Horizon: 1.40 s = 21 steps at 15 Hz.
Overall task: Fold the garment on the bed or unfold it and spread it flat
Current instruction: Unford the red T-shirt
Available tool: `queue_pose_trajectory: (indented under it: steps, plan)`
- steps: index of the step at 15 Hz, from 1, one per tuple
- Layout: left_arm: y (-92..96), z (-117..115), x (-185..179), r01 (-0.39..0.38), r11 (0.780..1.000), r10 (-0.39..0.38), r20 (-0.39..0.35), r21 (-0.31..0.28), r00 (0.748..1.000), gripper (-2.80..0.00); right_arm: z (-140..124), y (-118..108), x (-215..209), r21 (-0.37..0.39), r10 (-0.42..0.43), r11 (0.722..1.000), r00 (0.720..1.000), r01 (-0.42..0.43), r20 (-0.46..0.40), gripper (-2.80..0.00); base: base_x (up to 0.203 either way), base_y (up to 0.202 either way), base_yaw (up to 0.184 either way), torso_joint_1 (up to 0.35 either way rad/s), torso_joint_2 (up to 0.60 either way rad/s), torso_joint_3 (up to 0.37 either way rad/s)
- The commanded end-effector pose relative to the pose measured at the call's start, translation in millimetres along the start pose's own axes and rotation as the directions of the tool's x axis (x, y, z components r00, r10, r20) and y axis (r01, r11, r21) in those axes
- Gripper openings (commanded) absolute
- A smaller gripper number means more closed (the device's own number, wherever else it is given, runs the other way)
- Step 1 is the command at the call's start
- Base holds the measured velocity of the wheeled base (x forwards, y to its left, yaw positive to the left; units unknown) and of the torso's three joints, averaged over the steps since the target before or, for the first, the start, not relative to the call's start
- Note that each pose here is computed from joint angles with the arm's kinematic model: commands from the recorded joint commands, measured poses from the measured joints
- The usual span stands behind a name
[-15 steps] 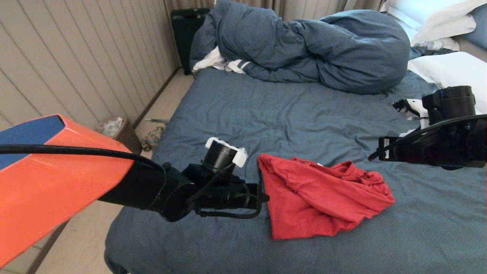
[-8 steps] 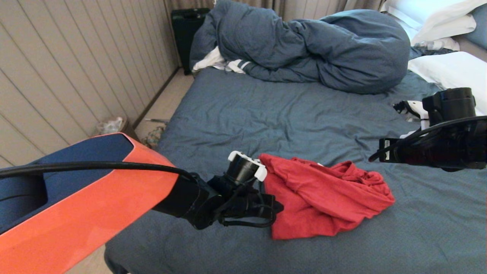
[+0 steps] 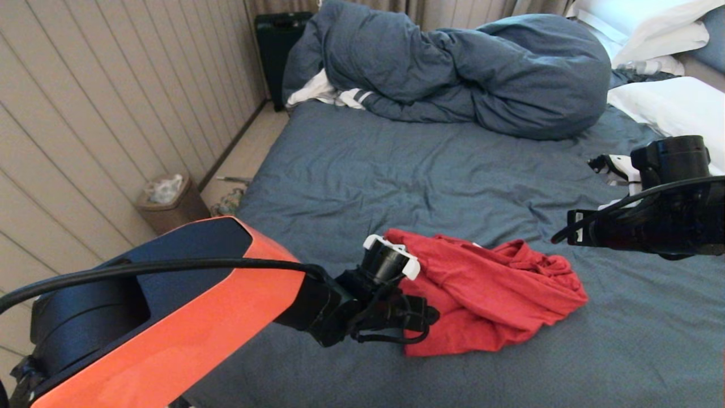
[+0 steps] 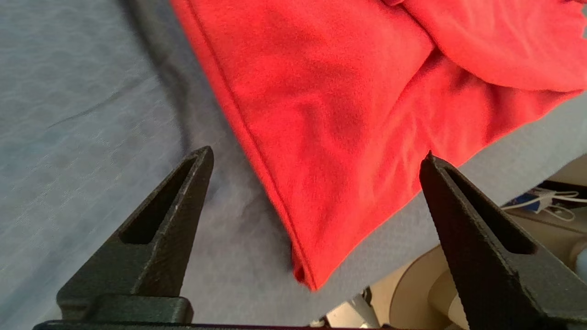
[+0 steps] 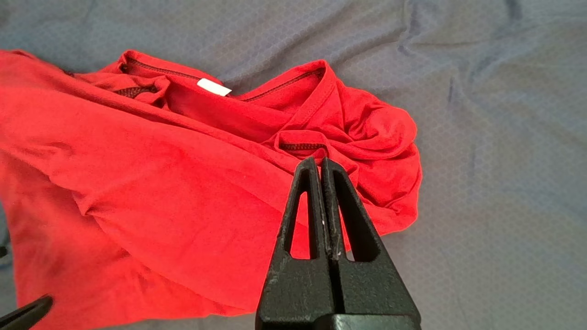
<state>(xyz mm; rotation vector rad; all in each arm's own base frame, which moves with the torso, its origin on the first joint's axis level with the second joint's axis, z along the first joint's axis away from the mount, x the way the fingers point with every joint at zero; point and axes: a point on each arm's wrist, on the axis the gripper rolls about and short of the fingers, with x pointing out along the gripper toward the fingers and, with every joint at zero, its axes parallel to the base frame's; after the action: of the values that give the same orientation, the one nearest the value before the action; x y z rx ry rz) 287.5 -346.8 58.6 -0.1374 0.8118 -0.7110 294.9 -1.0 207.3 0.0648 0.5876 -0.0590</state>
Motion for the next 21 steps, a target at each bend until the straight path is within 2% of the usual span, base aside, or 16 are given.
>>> queue_pose_trajectory:
  steps: [1,6,7,18,21]
  plan:
    - [1.4,-4,9,-0.002,1.000,0.002,-0.010,-0.003,1.000,0.00,-1,-1,3,0.003,0.000,1.000,1.000,0.000,-0.009,-2.80,0.000,0.000,0.000,0.000,0.00,0.000]
    - [-0.1,0,18,0.005,1.000,-0.005,0.005,-0.003,1.000,0.00,-3,-2,5,0.005,0.000,1.000,1.000,0.000,-0.018,-2.80,0.000,0.000,0.000,0.000,0.00,0.000]
    - [-0.5,-1,18,0.007,1.000,-0.007,0.004,-0.003,1.000,-2.80,-3,-3,6,0.008,-0.002,1.000,1.000,0.002,-0.020,-2.80,0.000,0.000,0.000,0.000,0.00,0.000]
    - [-5.4,-1,17,0.021,1.000,-0.021,0.010,-0.006,1.000,-2.80,-2,-6,5,0.011,-0.010,1.000,1.000,0.010,-0.014,-2.80,0.000,0.000,0.000,0.000,0.00,0.000]
    - [-6.1,1,6,0.020,1.000,-0.020,0.010,-0.010,1.000,-2.80,-2,-5,5,0.010,-0.008,1.000,1.000,0.008,-0.013,-2.80,0.000,0.000,0.000,0.000,0.00,0.000]
